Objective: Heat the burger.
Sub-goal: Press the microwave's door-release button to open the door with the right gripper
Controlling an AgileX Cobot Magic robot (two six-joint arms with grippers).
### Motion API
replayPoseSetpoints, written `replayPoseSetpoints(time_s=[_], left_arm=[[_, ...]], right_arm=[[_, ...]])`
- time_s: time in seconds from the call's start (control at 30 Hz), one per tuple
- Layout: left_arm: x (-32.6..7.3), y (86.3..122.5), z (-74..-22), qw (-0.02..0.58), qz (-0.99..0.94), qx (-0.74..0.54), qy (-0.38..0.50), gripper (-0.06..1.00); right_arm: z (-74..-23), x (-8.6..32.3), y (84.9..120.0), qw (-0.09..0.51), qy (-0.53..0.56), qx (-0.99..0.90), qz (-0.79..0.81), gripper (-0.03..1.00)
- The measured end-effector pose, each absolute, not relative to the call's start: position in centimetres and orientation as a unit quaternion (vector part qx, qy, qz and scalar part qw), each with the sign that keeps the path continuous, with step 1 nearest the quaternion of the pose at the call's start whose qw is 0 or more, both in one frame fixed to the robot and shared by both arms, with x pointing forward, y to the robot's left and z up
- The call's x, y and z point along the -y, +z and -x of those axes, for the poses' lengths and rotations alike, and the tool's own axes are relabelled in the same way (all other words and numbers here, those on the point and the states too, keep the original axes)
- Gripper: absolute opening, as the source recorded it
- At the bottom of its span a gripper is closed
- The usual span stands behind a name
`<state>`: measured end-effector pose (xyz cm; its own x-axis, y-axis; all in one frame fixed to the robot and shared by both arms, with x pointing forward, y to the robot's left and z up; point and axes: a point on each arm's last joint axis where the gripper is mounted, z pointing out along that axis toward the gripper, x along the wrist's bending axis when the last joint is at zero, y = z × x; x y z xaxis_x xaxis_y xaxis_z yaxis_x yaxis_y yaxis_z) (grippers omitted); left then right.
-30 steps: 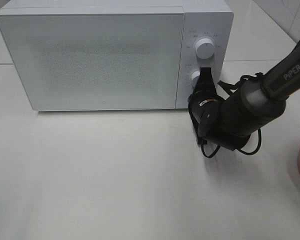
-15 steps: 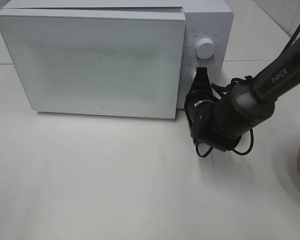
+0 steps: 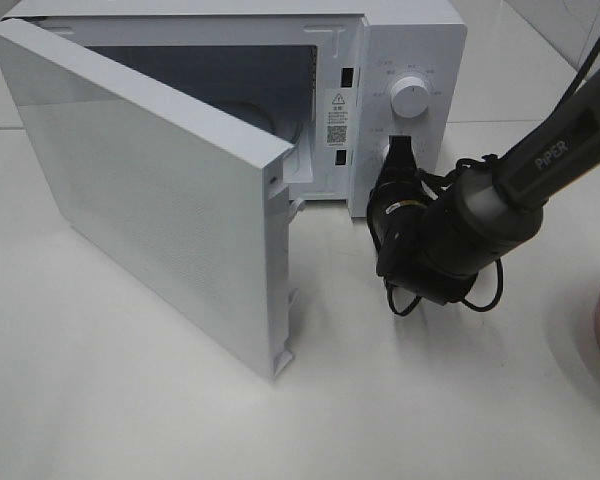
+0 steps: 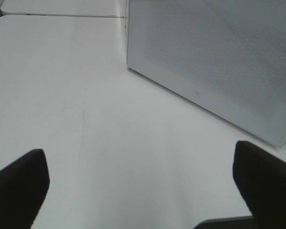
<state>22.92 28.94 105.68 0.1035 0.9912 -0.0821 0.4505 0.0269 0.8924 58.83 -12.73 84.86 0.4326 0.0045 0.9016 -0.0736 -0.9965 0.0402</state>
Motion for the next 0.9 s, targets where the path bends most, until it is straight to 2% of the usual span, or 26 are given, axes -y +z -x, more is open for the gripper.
replayPoseSetpoints(time_s=[0.4, 0.9], left_arm=[[-28.9, 105.7, -22.9, 0.414, -0.617, -0.585, 0.326, 0.99], [-28.9, 105.7, -22.9, 0.414, -0.617, -0.585, 0.326, 0.99]], right_arm=[[-58.6, 12.8, 84.9, 0.036, 0.528, 0.019, -0.849, 0.01], [-57.5, 13.3, 86.6, 0.033, 0.502, -0.032, -0.864, 0.01]])
